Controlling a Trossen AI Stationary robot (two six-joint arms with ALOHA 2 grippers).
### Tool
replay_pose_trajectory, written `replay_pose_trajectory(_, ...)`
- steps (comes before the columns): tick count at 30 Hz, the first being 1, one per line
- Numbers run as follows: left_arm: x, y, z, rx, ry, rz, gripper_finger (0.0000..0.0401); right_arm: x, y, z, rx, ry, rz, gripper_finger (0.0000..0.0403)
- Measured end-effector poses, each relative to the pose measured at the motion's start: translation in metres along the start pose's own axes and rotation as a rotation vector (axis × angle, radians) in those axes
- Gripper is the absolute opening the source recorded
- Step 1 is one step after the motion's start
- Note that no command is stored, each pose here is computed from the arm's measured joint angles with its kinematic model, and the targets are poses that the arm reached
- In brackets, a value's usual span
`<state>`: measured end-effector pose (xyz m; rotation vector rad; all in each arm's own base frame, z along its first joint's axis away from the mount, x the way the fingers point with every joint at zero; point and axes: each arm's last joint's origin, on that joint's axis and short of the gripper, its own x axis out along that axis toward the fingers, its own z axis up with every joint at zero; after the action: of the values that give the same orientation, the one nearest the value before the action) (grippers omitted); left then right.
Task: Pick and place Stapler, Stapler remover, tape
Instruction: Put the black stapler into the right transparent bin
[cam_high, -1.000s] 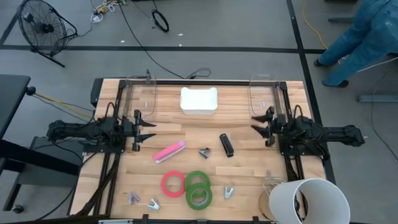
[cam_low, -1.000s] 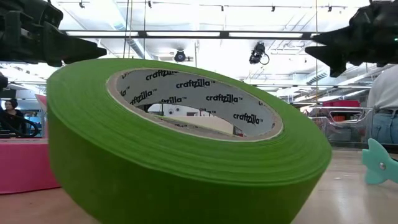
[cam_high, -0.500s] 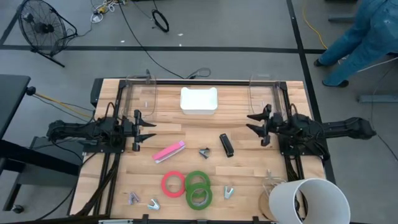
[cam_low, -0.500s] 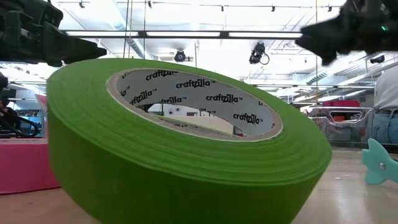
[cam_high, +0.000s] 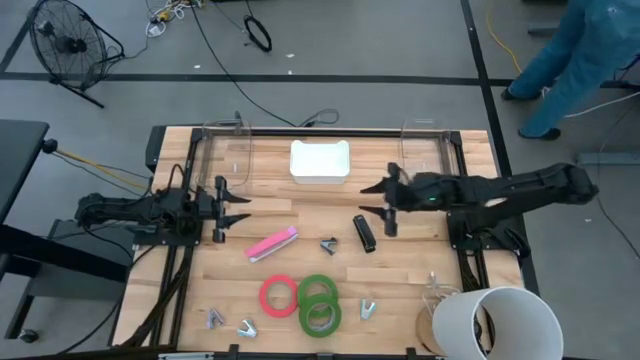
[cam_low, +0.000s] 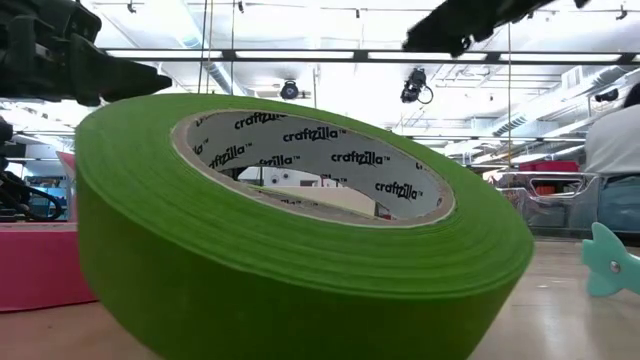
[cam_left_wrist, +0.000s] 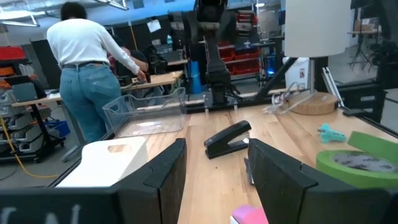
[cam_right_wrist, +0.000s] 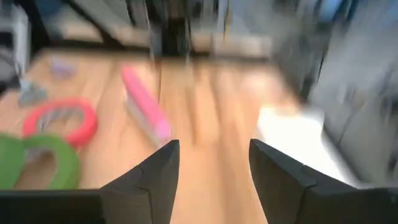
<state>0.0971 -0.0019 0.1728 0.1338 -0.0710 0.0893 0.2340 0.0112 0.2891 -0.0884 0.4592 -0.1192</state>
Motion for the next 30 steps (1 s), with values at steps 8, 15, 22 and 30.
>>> replay_pose_trajectory(8,0.000,0.001,0.005,-0.008,-0.054,0.010,0.0177,0.029,0.011,-0.017,0.358,0.510,-0.034,0.0193)
replay_pose_trajectory(15,-0.001,0.002,0.011,-0.018,-0.114,0.018,0.0177,0.049,0.023,-0.031,0.669,0.707,0.114,0.0185)
replay_pose_trajectory(22,-0.001,0.002,0.012,-0.077,-0.126,0.016,0.0177,0.064,0.024,-0.043,0.741,0.794,0.104,0.0185)
replay_pose_trajectory(30,-0.001,0.002,0.013,-0.071,-0.131,0.017,0.0177,0.072,0.014,-0.045,0.563,0.767,0.166,0.0185)
